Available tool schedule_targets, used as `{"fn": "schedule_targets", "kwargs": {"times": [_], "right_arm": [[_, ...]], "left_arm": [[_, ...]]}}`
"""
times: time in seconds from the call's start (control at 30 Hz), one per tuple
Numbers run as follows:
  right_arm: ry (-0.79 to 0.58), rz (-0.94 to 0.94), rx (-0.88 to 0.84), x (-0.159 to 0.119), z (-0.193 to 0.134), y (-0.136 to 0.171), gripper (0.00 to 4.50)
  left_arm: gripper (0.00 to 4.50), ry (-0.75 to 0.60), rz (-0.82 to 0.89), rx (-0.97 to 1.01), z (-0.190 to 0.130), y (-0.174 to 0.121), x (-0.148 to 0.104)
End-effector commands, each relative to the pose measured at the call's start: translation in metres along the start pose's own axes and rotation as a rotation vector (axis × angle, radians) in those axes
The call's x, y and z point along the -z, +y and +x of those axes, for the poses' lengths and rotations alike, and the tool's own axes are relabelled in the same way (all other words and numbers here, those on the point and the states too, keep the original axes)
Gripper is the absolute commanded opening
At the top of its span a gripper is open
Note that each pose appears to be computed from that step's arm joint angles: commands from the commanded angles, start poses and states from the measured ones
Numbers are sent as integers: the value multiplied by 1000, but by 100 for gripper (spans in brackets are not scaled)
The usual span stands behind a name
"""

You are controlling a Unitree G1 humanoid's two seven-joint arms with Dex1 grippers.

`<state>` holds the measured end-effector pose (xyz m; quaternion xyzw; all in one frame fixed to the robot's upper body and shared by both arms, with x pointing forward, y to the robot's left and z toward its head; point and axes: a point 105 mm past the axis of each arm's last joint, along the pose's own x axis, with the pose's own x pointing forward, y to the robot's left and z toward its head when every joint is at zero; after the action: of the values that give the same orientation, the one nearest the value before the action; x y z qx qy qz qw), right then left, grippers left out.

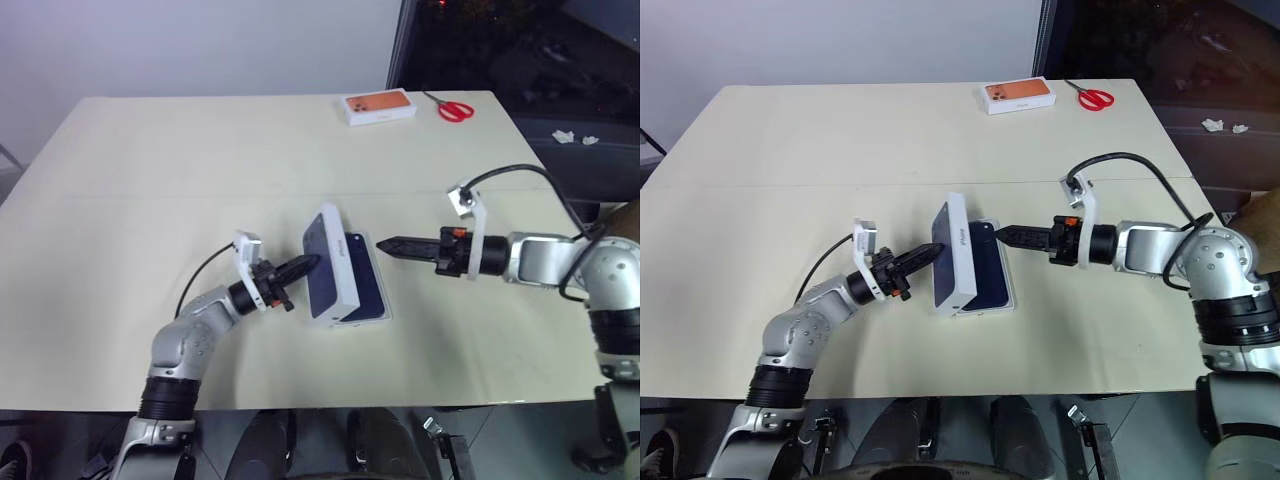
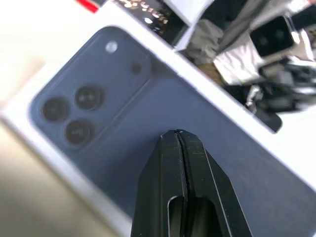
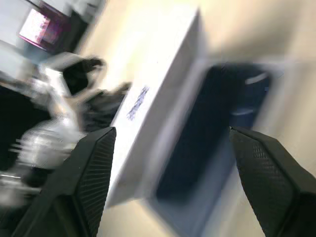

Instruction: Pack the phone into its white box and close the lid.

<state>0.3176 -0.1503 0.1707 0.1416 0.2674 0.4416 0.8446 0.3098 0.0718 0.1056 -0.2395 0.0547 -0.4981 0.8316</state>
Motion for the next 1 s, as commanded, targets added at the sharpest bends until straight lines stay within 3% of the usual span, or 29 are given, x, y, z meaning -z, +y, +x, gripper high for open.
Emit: {"fn": "schedule_targets", "kwargs": {"times": [0.03, 0.2, 0.3, 0.4, 0.6, 0.83, 1.0], "right_arm": [[40, -265, 28, -7, 4, -6, 379], [74, -569, 87, -10, 15, -14, 379], [66, -624, 76, -6, 19, -15, 379], [41, -656, 88, -11, 23, -17, 291], [69, -774, 61, 1, 35, -10, 4], [126, -863, 63, 10, 39, -13, 4], [117, -860, 56, 9, 43, -10, 4]], "left_arm": [[0, 12, 25, 23, 5, -4, 4], [0, 6, 20, -29, -18, 7, -7], [0, 15, 44, -72, -38, 15, -15], [0, 11, 52, -107, -50, 19, -22], [0, 99, 76, -174, -57, 32, -11], [0, 137, 18, -165, -28, 38, 7], [0, 129, 11, -87, -9, 28, 1]]}}
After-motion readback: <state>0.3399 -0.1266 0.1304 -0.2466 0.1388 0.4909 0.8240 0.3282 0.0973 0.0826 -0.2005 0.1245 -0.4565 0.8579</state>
